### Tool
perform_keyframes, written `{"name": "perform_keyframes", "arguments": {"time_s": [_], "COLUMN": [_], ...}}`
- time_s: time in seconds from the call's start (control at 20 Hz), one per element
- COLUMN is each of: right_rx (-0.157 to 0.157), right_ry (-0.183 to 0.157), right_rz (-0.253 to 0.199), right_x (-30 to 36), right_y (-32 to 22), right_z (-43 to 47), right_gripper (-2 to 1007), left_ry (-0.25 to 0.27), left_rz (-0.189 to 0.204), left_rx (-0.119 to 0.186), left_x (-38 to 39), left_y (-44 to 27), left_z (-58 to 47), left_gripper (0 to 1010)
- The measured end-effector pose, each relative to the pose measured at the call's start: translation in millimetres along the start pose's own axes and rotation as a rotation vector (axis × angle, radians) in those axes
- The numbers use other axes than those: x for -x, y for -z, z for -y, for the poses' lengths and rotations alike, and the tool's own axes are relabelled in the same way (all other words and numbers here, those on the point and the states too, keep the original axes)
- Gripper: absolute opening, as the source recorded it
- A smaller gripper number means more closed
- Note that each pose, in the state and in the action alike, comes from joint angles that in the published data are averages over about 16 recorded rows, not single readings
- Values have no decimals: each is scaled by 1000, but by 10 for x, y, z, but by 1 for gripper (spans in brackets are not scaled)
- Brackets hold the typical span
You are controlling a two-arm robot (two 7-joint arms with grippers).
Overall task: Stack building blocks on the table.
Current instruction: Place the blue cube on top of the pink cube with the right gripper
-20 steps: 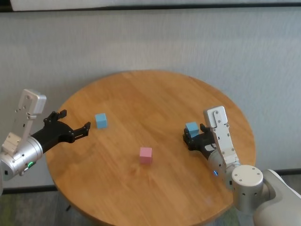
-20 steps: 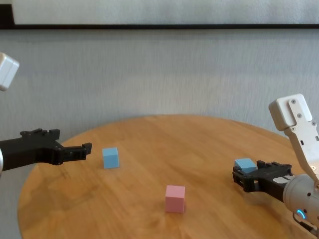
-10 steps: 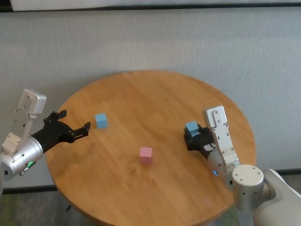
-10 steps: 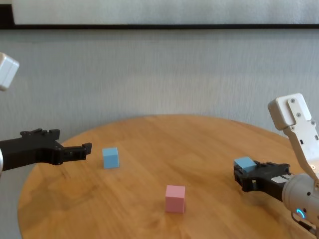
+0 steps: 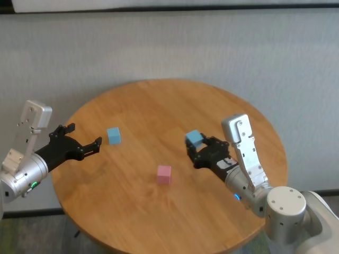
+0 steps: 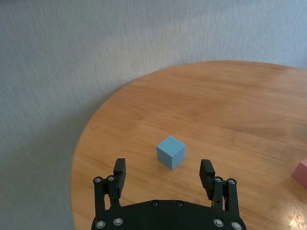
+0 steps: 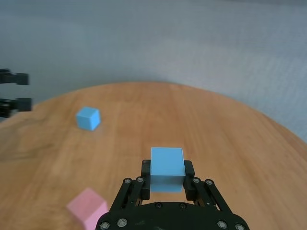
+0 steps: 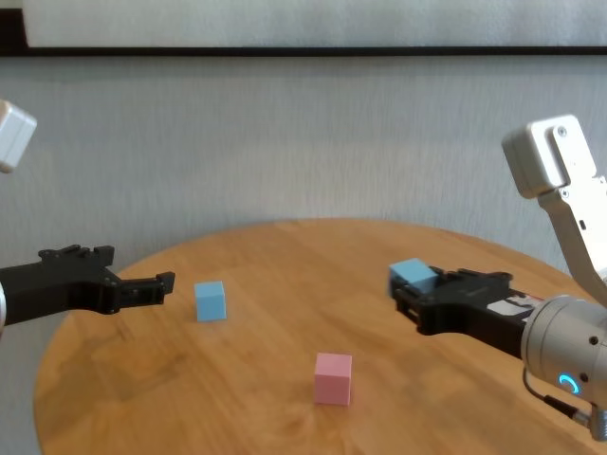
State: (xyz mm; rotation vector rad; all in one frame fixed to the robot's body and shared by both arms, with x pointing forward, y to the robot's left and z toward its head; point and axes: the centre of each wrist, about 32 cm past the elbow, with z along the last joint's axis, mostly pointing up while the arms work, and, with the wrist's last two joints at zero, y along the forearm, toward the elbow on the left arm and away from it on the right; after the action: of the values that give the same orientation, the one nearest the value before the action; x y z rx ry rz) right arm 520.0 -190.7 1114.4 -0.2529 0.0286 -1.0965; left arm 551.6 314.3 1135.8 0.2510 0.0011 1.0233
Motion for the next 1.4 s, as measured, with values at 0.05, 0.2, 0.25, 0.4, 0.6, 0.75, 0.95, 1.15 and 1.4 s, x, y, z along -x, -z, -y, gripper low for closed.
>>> {"name": "perform_keyframes", "arguments": {"time_s": [0.05, 0.2, 0.25, 0.4, 0.6, 0.75, 0.95, 1.15, 1.4], "right_rx": [-5, -14, -15, -11, 1, 10, 17, 17, 14], "right_ry": [-18, -70, -85, -126, -164, -183, -203, -214, -221], "right_rz": [2, 8, 10, 19, 31, 37, 46, 52, 61], "right_x": [18, 71, 88, 130, 167, 188, 215, 237, 259], "right_y": [-23, -73, -83, -93, -75, -50, -13, 11, 26], "right_z": [25, 89, 107, 141, 157, 156, 146, 125, 93], "right_gripper": [362, 362, 362, 362, 362, 362, 362, 362, 362], "left_ry": [0, 0, 0, 0, 0, 0, 0, 0, 0], "left_rz": [0, 0, 0, 0, 0, 0, 0, 0, 0], "left_rx": [0, 0, 0, 0, 0, 0, 0, 0, 0], "left_x": [0, 0, 0, 0, 0, 0, 0, 0, 0], "left_y": [0, 0, 0, 0, 0, 0, 0, 0, 0], "left_z": [0, 0, 0, 0, 0, 0, 0, 0, 0], "left_gripper": [1000, 1000, 1000, 1000, 1000, 1000, 1000, 1000, 1000]}}
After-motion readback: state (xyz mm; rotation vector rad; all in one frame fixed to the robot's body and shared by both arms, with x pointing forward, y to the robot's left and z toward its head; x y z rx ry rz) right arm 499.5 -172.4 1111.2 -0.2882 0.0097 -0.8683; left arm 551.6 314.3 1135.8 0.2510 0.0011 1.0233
